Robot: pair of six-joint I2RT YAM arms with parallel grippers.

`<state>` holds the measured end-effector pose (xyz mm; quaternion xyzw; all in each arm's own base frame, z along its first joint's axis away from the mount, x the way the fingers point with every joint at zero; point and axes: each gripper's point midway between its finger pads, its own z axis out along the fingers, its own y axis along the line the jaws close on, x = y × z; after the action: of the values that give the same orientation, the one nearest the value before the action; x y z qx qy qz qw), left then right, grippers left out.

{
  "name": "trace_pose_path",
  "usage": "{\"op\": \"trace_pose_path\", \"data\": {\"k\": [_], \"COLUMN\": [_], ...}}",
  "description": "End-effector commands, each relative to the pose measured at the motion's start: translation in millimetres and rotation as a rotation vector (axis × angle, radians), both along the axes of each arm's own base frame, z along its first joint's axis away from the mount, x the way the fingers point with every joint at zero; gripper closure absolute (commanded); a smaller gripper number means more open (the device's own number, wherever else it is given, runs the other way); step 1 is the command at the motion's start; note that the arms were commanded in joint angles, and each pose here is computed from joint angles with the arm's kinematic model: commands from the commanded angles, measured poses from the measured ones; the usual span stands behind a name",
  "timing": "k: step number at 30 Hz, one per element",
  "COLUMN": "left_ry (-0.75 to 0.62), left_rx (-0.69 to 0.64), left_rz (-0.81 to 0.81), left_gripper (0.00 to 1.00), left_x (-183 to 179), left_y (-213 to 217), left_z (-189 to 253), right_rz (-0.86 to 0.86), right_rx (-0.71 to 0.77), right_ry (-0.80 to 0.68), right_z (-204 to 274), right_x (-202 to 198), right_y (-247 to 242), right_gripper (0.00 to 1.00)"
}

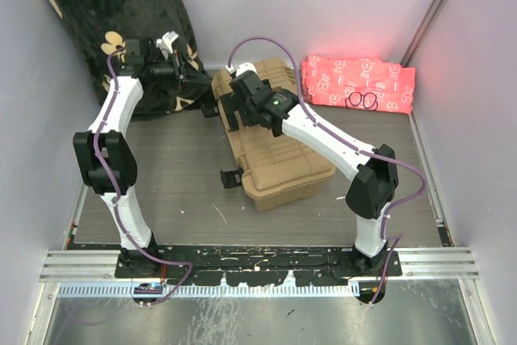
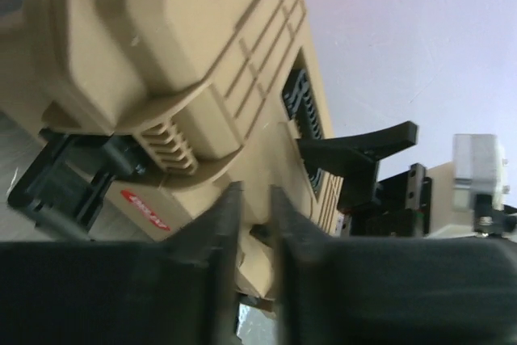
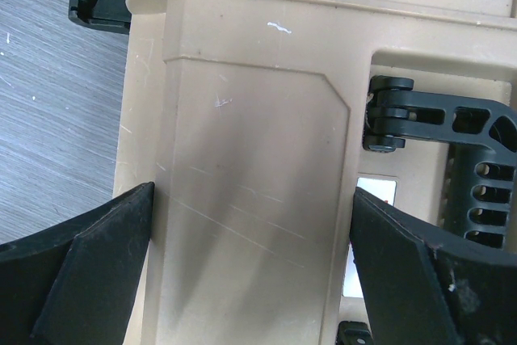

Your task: Pack the tool kit

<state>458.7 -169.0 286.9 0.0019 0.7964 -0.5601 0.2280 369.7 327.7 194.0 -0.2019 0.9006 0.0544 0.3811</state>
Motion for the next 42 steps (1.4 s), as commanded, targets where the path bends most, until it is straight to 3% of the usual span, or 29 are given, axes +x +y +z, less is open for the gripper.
{"op": "trace_pose_path", "data": {"k": [1, 3, 6, 13, 18, 29, 42], "left_ry": [-0.039, -0.038, -0.025, 0.015, 0.024, 0.048, 0.029], "left_rx": [0.021, -0.002, -0.032, -0.125, -0.246, -0.235, -0.299], "left_rz": [0.098, 0.170, 0.219, 0.260, 0.271, 0.202, 0.168], "left_gripper": [0.67, 0.52, 0.38, 0.14, 0.14, 0.09, 0.10], "left_x": [-15, -17, -22, -16, 5, 11, 5], "left_y": [29, 44, 52, 50, 44, 4, -3], "left_z": [0, -12, -27, -52, -61, -82, -57], "right_rz": [0.150, 0.151, 0.158, 0.173, 0.170, 0.152, 0.157], "right_rx": [-0.281, -0.285, -0.285, -0.289, -0.293, -0.295, -0.295], "right_ry": [0.718, 0.723, 0.729, 0.731, 0.733, 0.734, 0.738], "right_z": [-146, -148, -149, -148, -147, -145, -147], "right_x": [-144, -145, -146, -142, -144, -147, -148], "right_y": [-38, -39, -38, -34, -36, -41, -40], "right_gripper": [0.14, 0.14, 0.13, 0.11, 0.11, 0.11, 0.11]}}
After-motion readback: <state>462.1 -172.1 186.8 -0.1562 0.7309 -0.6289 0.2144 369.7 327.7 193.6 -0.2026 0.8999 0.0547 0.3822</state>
